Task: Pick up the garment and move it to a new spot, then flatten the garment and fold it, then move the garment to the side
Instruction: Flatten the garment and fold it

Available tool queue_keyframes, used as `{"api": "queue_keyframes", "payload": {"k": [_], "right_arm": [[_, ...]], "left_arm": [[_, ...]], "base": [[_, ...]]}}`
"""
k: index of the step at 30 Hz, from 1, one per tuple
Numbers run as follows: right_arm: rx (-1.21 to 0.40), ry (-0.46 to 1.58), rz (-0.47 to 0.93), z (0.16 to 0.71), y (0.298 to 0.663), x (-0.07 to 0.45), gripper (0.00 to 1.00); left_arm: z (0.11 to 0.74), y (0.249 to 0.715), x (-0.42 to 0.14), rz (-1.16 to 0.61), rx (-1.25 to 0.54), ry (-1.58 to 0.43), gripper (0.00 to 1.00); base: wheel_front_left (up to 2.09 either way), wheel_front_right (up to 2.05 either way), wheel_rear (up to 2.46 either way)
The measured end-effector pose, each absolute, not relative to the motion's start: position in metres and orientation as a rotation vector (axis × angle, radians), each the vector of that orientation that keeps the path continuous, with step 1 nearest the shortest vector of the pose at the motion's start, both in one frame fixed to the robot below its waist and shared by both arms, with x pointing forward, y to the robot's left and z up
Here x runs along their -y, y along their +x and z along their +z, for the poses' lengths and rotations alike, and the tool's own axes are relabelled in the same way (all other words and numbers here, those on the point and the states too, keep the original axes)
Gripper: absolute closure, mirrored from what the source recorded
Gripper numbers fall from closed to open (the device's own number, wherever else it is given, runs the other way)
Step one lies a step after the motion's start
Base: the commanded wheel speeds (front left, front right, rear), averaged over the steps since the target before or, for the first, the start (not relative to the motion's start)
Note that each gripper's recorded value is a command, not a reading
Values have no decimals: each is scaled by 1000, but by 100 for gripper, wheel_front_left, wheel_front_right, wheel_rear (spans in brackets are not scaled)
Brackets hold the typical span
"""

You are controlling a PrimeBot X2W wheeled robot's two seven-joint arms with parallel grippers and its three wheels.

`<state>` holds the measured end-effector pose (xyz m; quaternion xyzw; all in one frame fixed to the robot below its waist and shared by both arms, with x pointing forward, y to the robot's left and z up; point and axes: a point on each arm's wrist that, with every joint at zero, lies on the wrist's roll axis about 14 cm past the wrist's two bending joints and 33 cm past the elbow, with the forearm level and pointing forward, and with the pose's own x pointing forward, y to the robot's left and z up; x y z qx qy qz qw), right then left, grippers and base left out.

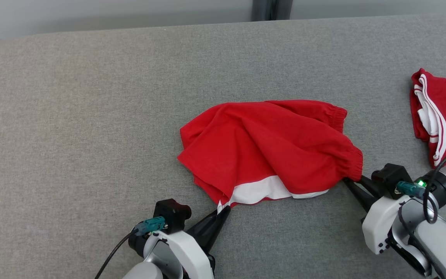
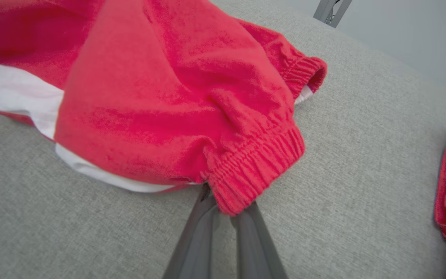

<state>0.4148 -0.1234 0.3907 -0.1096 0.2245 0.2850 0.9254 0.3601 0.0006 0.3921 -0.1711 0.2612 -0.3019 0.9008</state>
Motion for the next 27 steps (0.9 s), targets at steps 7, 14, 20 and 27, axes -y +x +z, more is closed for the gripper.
{"api": "queue_keyframes", "payload": {"k": [7,14,20,27], "right_arm": [[-425,-140,540,412,416,137,100],[-346,183,514,473,404,139,100],[-77,332,517,591,406,174,100],[6,309,588,658,438,182,100]], "left_arm": [[408,368,-6,-617,-500,-434,100],[480,378,-21,-668,-326,-546,100],[584,377,-41,-750,-99,-613,100],[654,438,-88,-715,53,-465,100]], "base": [[0,0,0],[0,0,0],[0,0,0],[0,0,0]]}}
